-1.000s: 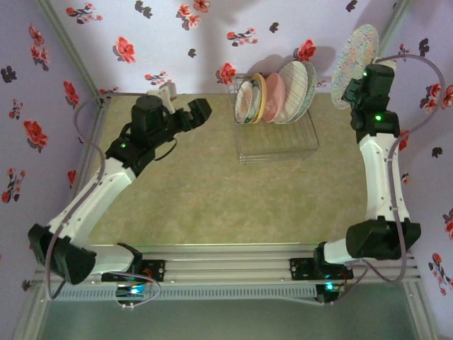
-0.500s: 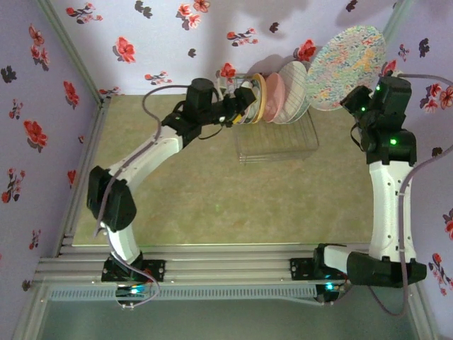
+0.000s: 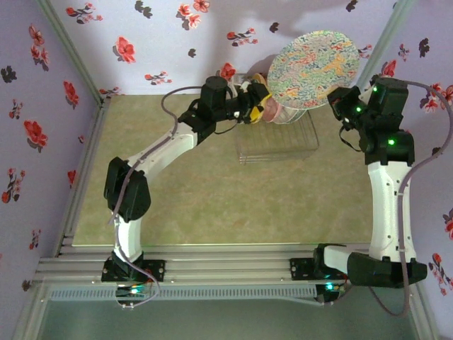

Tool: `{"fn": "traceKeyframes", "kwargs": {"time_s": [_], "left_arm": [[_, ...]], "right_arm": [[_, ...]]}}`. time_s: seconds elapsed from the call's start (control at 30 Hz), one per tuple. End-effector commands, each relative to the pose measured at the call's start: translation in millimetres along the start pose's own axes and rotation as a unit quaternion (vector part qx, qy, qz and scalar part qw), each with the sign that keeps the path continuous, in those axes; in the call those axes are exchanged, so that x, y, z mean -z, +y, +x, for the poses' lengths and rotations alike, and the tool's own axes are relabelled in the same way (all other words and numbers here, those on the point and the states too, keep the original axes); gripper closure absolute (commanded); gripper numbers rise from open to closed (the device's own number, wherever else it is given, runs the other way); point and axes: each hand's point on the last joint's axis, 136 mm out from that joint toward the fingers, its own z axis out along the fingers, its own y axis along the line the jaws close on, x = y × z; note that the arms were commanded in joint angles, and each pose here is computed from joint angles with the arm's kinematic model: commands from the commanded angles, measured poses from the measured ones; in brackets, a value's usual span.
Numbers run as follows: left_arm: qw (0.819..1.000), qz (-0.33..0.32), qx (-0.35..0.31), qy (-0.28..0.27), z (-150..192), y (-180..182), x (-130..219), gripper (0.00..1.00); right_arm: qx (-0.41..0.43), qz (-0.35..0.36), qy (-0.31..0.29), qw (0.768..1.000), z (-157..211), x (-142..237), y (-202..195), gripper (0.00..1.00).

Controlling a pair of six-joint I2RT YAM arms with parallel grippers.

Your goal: Unload the plates from the dish rack

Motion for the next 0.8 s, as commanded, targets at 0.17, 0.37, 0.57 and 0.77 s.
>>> {"fn": "traceKeyframes", "kwargs": {"time_s": [0.17,0.37,0.57,0.77], "left_arm": [[0.998,0.055,-0.007,-0.017,-12.1,-34.6,-0.4,0.24],[0.998,0.055,-0.002,-0.017,-13.3,-32.1,-3.5,0.32],[0.998,0.065,0.002,-0.017,-15.6,-35.2,-6.7,0.58],[0.998,0.067,0.005,-0.015,-14.9,-34.9,-6.5,0.91]], "right_arm": [[-0.01,-0.062,0.042,0.997,17.0,-5.9,21.6,1.0],[-0.028,-0.084,0.059,0.994,24.0,-10.5,27.9,1.0],[-0.038,-0.09,0.072,0.993,30.3,-15.6,25.9,1.0],[-0.039,-0.088,0.076,0.992,32.8,-18.5,23.3,1.0]]}}
